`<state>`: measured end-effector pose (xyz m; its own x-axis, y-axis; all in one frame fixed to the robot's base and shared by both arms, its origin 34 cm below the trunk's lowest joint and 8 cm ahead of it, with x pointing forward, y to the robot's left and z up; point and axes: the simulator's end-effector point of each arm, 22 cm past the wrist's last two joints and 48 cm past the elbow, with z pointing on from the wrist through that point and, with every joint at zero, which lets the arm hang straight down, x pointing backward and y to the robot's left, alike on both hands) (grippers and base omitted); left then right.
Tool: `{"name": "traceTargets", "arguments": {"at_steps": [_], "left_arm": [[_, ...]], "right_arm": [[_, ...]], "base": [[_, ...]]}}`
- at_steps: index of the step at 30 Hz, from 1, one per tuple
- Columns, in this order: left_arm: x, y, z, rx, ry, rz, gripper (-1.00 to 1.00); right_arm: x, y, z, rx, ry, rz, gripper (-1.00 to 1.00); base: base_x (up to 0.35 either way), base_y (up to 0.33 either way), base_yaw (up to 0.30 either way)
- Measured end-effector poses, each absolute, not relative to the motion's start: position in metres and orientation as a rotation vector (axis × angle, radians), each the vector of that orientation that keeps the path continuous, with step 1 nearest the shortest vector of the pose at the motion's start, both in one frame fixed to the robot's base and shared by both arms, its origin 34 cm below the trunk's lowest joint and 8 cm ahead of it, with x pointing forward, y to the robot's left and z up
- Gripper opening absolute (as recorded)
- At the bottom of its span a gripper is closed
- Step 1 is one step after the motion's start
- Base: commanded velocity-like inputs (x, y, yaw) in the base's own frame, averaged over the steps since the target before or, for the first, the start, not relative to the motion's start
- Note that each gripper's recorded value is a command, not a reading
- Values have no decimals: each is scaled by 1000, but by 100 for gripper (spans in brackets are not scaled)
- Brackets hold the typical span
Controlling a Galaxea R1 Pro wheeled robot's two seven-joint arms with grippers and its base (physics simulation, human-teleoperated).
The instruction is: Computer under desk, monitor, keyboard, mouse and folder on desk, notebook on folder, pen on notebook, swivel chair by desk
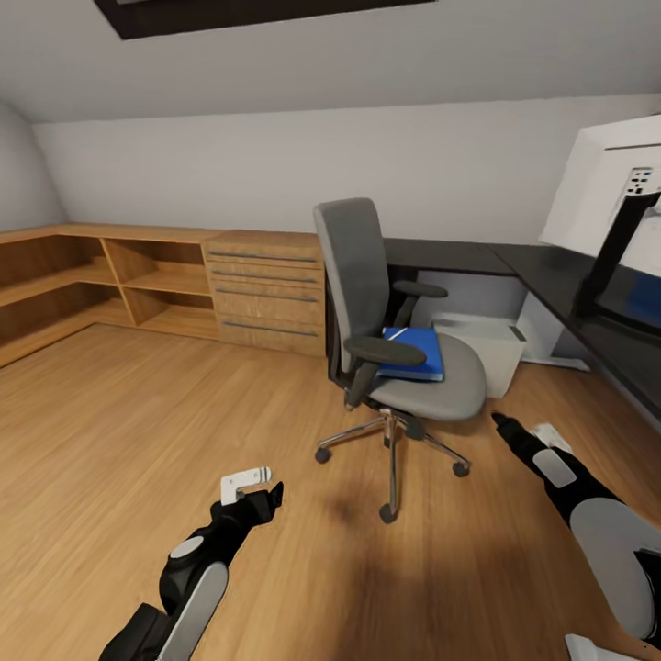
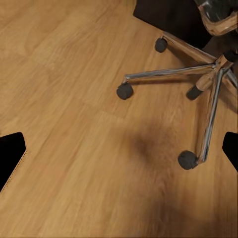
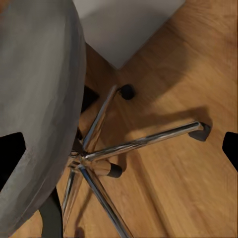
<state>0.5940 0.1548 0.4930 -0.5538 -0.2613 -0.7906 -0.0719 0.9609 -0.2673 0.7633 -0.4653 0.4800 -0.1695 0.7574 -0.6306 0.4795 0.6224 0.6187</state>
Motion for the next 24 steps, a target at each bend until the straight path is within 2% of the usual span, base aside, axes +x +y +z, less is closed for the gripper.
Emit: {"name": "traceTargets", "arguments": {"at_steps": [6,24], "left_arm": [[599,174,494,-284,2143,-230,100],[599,178,493,-297,2141,-226,100]], "right_arm": [[767,-467,488,989,1793,368,100],[762,-495,497,1045,1738,371,100]], "base": [[112,0,0],[167,-33,0]]}}
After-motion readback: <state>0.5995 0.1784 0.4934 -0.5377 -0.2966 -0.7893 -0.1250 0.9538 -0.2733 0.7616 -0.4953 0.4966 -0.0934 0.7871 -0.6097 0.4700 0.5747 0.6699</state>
